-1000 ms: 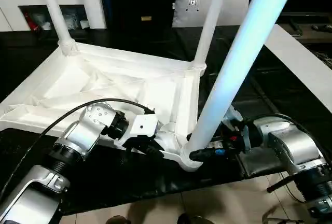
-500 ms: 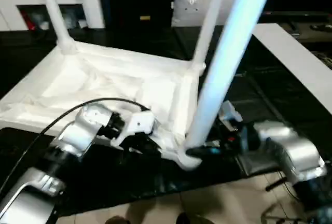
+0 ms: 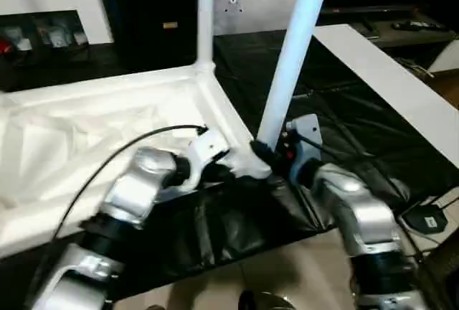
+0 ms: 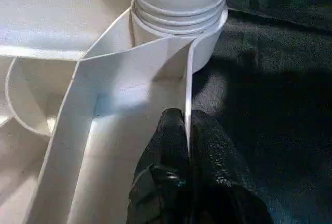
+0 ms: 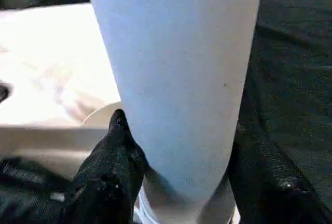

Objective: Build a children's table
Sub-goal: Rotate leg to tighten

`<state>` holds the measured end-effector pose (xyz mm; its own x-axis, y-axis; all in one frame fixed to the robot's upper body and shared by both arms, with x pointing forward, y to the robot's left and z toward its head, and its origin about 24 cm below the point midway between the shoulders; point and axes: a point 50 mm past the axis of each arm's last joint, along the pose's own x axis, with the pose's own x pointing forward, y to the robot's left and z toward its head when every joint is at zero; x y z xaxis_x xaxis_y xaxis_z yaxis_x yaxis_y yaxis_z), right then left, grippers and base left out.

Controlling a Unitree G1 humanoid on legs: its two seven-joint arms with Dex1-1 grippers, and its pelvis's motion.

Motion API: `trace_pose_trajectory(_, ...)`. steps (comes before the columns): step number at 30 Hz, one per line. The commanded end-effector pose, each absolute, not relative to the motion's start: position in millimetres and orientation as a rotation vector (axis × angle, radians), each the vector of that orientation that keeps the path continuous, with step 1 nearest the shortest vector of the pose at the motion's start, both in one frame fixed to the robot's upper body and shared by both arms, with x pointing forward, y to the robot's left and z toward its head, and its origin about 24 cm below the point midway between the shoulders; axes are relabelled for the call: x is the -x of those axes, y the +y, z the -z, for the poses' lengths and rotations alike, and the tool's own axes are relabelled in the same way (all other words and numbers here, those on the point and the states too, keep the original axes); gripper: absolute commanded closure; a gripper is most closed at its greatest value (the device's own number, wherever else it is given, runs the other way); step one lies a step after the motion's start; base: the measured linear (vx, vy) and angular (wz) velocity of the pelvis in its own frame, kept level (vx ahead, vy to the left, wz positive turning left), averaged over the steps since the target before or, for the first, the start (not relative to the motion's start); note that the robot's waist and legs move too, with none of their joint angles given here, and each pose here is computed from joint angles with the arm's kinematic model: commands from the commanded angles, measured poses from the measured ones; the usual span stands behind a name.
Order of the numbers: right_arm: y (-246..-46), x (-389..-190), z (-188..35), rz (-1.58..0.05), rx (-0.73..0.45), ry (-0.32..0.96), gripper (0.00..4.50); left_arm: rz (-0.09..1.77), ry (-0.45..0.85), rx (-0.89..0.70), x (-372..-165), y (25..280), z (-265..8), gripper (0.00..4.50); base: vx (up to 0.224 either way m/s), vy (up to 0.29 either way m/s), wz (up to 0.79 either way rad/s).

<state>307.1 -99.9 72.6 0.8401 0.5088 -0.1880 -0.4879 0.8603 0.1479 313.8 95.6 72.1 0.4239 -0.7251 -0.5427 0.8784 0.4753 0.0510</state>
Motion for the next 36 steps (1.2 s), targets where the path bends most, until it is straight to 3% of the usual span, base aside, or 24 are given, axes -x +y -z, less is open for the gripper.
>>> trace_pose_trajectory(1,-77.1,-303.3,-66.1,-0.609,-0.123,0.263,1.81,1.132,0.381,-0.298,-308.2,62.8,-86.0,4.50,0.000,0.000,0.00)
trace_pose_trajectory(5,-78.9,-303.6,-69.0,-0.620,-0.119,0.232,1.62,1.130,0.378,-0.318,-309.6,64.9,-87.3,4.50,0.000,0.000,0.00)
trace_pose_trajectory(12,-106.1,-300.0,-75.3,-0.698,-0.109,0.167,1.04,1.192,0.386,-0.389,-308.6,86.0,-84.9,4.50,0.000,0.000,0.00)
trace_pose_trajectory(13,-118.7,-297.1,-80.6,-0.768,-0.097,0.151,0.95,1.246,0.382,-0.411,-306.7,94.3,-84.4,4.50,0.000,0.000,0.00)
trace_pose_trajectory(18,-133.5,-294.2,-85.3,-0.864,-0.059,0.160,0.55,1.308,0.393,-0.436,-304.3,104.0,-83.4,4.50,0.000,0.000,0.00)
trace_pose_trajectory(19,-143.2,-289.6,-89.5,-0.992,-0.028,0.188,0.50,1.386,0.403,-0.477,-301.4,112.4,-82.4,4.50,0.000,0.000,0.00)
trace_pose_trajectory(23,-151.8,-283.5,-93.4,-1.149,0.004,0.243,0.14,1.474,0.423,-0.534,-298.9,121.9,-81.6,4.50,0.000,0.000,0.00)
trace_pose_trajectory(29,-155.6,-282.7,-97.0,-1.326,0.088,0.286,0.30,1.601,0.454,-0.580,-297.8,132.3,-84.6,4.50,0.000,0.000,0.00)
trace_pose_trajectory(36,-151.2,-278.7,-96.1,-1.510,0.036,0.356,0.77,1.681,0.462,-0.638,-300.0,135.5,-85.7,4.50,0.000,0.000,0.00)
